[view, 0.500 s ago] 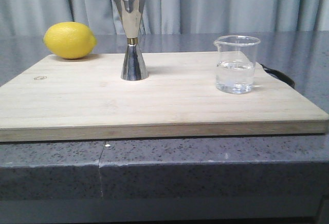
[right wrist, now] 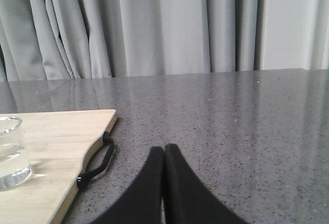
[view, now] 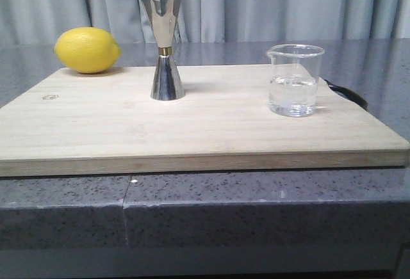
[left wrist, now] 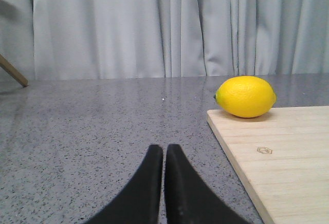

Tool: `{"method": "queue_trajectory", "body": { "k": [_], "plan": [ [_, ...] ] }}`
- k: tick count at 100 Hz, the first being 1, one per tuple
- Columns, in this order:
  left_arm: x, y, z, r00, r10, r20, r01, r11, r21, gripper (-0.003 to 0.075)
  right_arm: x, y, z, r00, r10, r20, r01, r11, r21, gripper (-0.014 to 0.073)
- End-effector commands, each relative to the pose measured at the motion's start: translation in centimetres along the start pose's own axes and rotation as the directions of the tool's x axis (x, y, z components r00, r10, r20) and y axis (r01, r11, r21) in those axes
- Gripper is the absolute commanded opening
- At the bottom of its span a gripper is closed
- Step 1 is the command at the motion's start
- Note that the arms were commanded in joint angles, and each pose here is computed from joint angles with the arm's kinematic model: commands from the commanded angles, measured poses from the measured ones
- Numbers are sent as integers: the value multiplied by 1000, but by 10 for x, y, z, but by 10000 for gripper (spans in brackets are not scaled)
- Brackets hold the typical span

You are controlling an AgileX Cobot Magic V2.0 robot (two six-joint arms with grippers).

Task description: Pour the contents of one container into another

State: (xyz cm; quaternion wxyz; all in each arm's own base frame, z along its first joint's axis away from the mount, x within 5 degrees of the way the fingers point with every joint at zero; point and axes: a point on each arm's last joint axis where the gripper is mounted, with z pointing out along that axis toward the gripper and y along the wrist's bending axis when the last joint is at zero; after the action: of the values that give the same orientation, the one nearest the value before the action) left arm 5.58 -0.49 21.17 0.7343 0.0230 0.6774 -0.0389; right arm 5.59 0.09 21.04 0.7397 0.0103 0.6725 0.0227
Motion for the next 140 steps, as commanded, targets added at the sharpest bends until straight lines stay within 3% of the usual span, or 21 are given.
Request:
{"method": "queue_trajectory", "body": {
  "k": [1, 51, 65, 90, 118, 140],
  "plan": [
    [4, 0, -1, 998, -12, 63, 12, 1000, 0, -19, 1, 0, -1, 997, -10, 71, 10, 1000, -1, -75],
    [4, 0, -1, 998, -12, 65, 12, 1000, 0, -19, -2, 0, -2, 995, -10, 101, 11, 1000, -3, -75],
    [-3, 0, -2, 995, -12, 103, 12, 1000, 3, -19, -7, 0, -2, 991, 69, 112, -69, 998, -3, -75],
    [-50, -1, -9, 984, -12, 179, 11, 1000, 6, -19, -50, 3, -7, 996, 77, 45, -77, 997, -6, -75],
    [-113, -2, 4, 999, -4, 53, 4, 1000, 0, -19, -110, 6, 5, 998, 0, -70, 0, 1000, -1, -75],
    [-143, -3, 22, 1000, -4, 21, 4, 1000, -1, -19, -138, 7, 25, 998, -3, -69, 3, 1000, 0, -75]
  ]
}}
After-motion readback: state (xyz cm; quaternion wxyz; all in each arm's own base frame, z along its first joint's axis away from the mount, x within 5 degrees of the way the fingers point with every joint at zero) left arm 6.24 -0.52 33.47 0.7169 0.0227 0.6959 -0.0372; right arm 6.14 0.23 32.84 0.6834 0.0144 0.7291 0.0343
